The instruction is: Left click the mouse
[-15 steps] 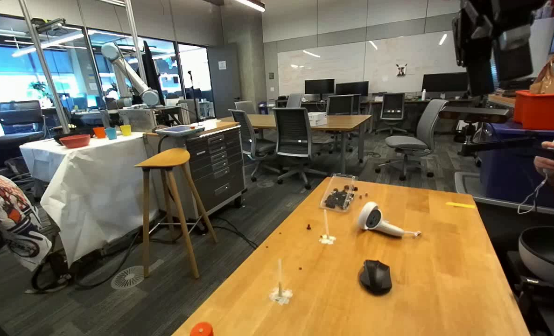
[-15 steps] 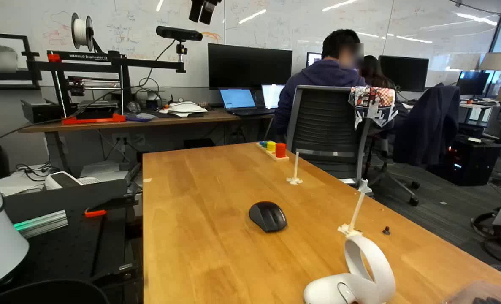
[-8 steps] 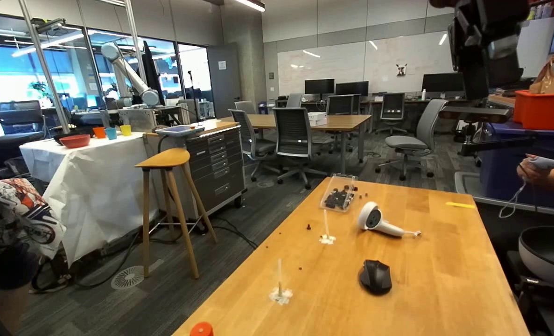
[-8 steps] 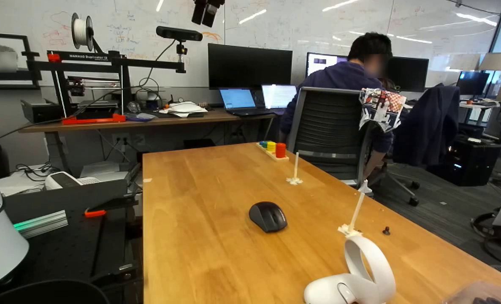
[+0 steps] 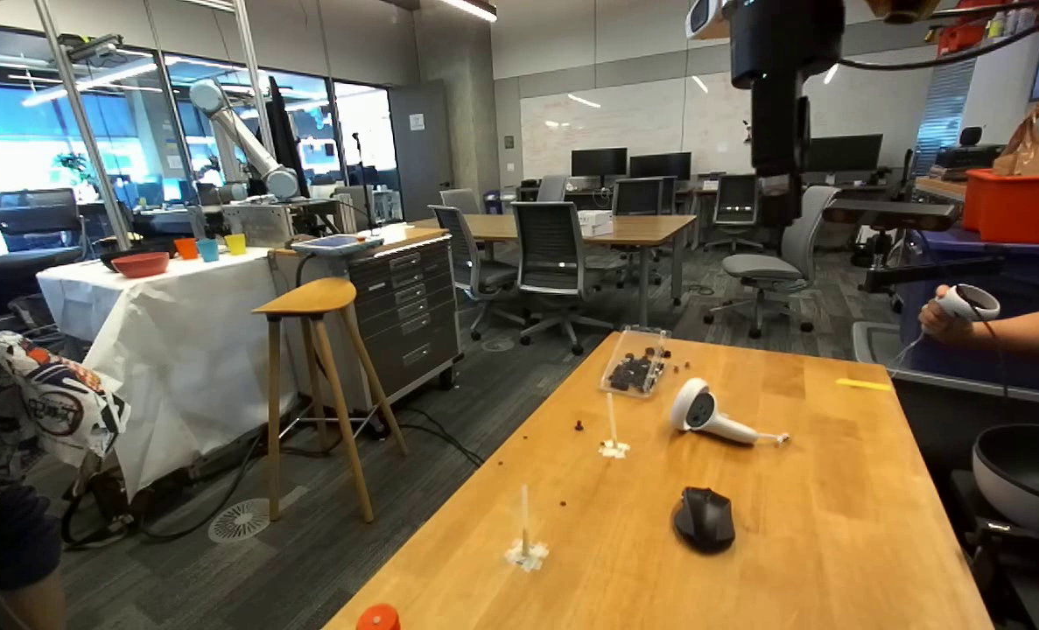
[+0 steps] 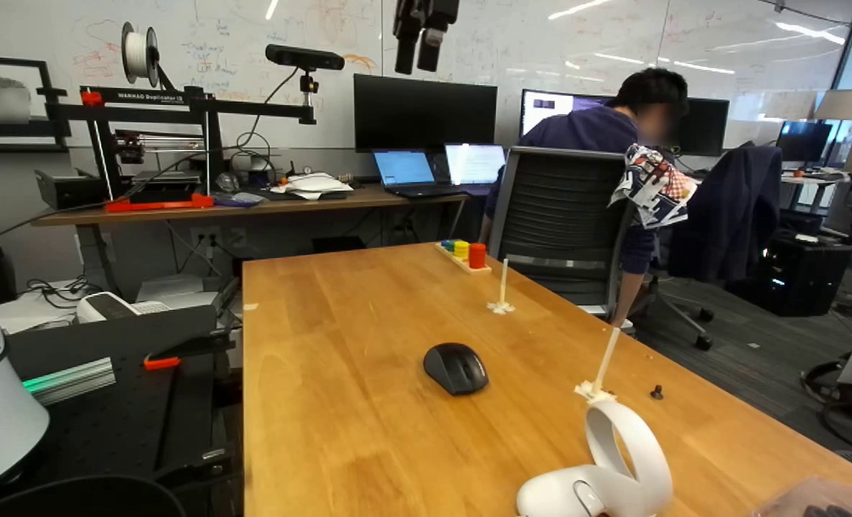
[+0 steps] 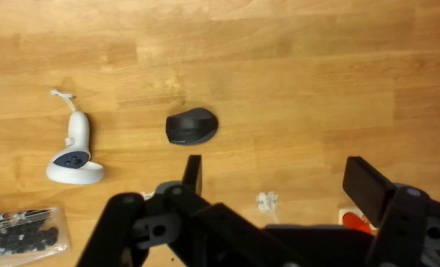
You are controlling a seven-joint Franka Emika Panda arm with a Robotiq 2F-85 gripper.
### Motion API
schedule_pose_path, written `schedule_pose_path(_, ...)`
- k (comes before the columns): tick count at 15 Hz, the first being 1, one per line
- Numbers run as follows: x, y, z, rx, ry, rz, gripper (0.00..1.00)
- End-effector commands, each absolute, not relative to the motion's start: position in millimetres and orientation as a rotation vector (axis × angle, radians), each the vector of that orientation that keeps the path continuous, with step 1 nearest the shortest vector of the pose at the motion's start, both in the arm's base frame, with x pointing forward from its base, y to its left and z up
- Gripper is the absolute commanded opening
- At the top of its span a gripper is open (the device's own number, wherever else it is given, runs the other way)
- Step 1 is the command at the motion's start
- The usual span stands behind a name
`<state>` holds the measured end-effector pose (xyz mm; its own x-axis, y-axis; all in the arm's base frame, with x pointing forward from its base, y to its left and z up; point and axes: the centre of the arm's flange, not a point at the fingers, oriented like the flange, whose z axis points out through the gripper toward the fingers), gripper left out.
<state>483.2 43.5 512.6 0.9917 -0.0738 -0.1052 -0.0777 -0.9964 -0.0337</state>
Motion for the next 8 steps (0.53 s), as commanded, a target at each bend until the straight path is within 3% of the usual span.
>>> schedule_pose_path(1, 504, 6, 508, -3.098, 0.293, -0.047, 0.66)
schedule_pose_path(8, 528, -28, 463, -3.081, 0.484, -0.168, 0.11)
